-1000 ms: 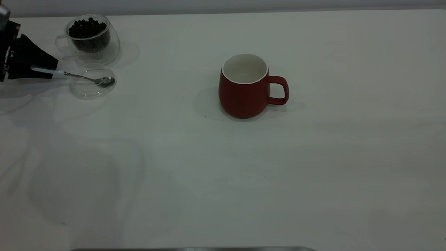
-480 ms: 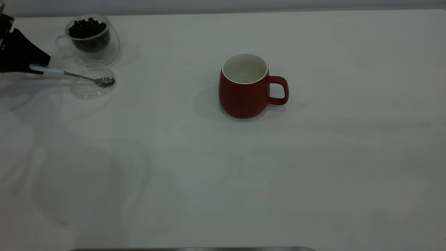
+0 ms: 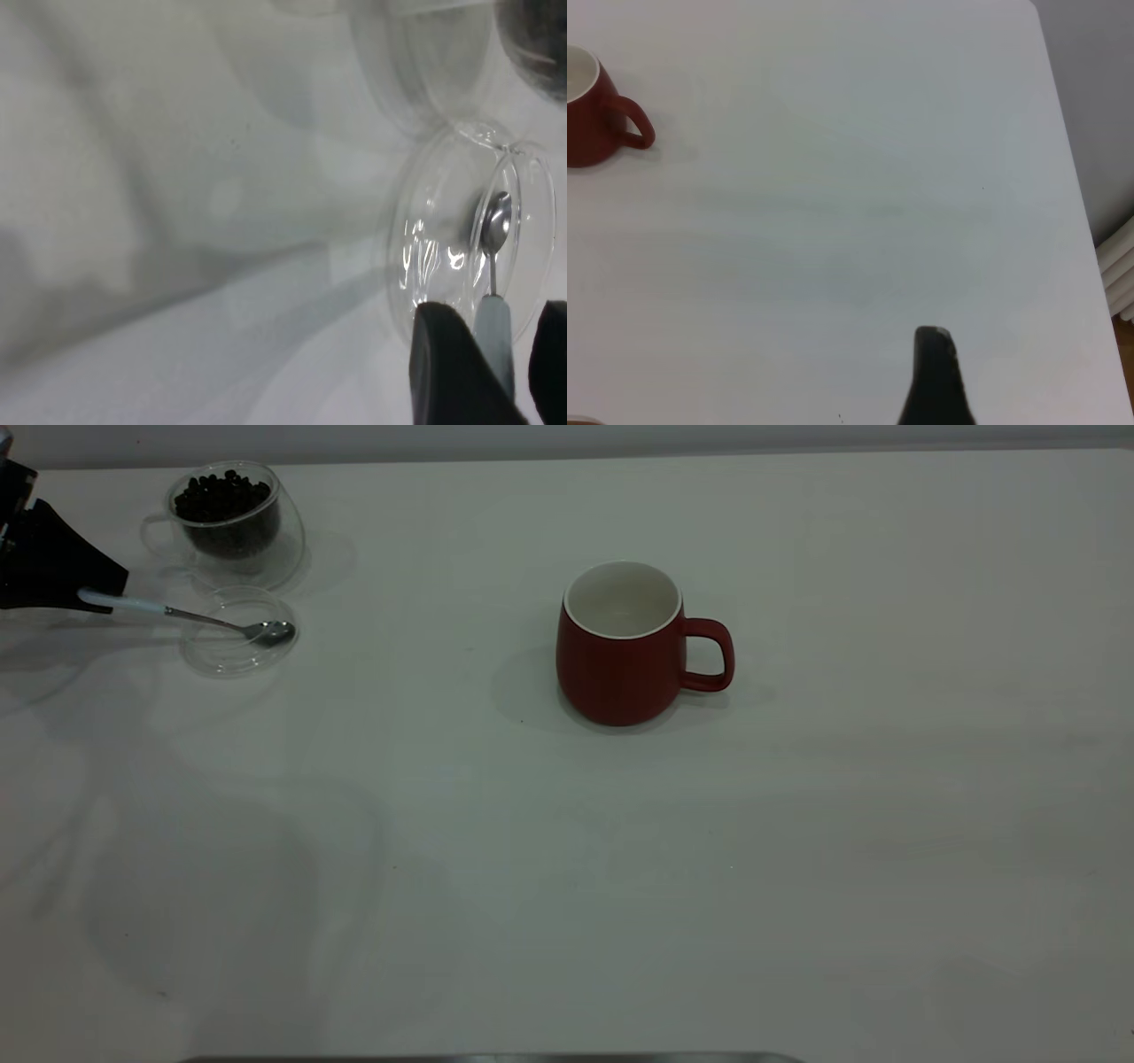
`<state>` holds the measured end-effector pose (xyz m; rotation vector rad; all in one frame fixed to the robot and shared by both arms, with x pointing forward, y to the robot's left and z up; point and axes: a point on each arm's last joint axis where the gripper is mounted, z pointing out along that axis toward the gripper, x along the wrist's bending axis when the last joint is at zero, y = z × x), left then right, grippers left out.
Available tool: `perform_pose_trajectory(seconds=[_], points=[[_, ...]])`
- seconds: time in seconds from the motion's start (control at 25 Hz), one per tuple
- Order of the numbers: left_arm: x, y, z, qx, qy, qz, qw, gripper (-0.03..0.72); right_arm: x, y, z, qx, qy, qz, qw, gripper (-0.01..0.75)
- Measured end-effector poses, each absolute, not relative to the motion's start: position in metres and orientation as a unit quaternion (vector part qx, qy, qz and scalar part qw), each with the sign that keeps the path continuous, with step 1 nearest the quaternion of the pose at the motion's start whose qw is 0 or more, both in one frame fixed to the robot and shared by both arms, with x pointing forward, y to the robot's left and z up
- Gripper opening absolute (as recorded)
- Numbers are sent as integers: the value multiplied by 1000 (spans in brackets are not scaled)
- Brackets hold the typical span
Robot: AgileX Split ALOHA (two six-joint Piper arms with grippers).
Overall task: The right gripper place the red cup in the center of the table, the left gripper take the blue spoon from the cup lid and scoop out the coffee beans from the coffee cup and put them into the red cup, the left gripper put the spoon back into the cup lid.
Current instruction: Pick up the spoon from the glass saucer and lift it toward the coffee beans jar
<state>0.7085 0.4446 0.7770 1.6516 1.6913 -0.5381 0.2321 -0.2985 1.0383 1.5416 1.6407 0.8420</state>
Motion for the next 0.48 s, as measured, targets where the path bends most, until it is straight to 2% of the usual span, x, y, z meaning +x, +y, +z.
perform_pose_trajectory(seconds=[0.2, 0.48], points=[[709, 443, 777, 639, 652, -209, 350, 295, 232, -298, 1038, 598, 637, 327, 361, 590], [709, 439, 774, 643, 649, -211, 346, 377, 232, -298, 1038, 598, 637, 327, 361, 590]])
